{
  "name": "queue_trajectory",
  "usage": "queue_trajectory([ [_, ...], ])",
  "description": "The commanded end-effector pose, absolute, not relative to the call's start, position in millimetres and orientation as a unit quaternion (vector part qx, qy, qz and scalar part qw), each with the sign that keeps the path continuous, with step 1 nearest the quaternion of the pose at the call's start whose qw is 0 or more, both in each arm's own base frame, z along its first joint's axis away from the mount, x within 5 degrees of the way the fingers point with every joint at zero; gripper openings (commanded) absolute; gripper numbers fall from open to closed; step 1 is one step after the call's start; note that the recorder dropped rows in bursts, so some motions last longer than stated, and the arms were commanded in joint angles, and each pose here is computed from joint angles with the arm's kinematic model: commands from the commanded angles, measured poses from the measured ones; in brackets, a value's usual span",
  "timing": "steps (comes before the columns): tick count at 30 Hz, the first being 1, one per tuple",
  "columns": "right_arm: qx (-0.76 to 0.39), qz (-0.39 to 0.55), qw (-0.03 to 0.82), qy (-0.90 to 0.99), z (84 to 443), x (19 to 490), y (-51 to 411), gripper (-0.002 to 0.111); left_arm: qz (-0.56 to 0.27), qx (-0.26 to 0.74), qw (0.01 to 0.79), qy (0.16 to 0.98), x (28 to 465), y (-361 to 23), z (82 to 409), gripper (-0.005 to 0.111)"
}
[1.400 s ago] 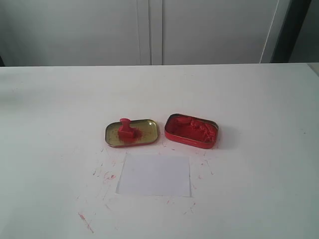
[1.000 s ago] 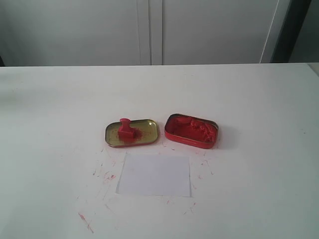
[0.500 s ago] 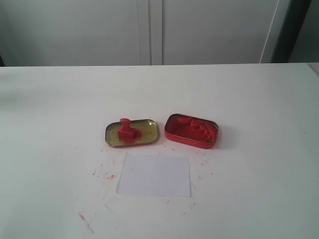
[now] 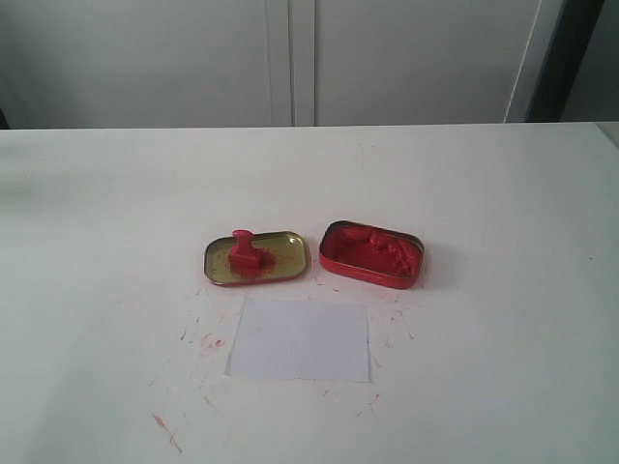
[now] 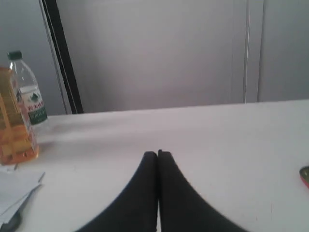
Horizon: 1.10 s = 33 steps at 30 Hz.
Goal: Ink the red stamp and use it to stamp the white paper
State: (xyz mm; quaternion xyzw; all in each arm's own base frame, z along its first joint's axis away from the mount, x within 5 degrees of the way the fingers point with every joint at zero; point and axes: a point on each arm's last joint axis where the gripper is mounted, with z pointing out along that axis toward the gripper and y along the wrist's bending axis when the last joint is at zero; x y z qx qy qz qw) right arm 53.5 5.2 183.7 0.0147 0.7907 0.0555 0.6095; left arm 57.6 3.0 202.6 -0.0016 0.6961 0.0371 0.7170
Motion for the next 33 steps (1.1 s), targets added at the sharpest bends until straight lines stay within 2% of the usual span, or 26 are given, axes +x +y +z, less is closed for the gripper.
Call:
queue_trajectory([
  [1,0.013,0.056,0.613,0.788,183.2,53.5,5.2,0.000,0.037,-0.009,0.750,0.660,56.7,3.9,210.3,0.000],
  [33,0.022,0.062,0.612,0.788,183.2,53.5,5.2,0.000,0.024,-0.025,0.750,0.661,56.7,4.3,210.0,0.000],
])
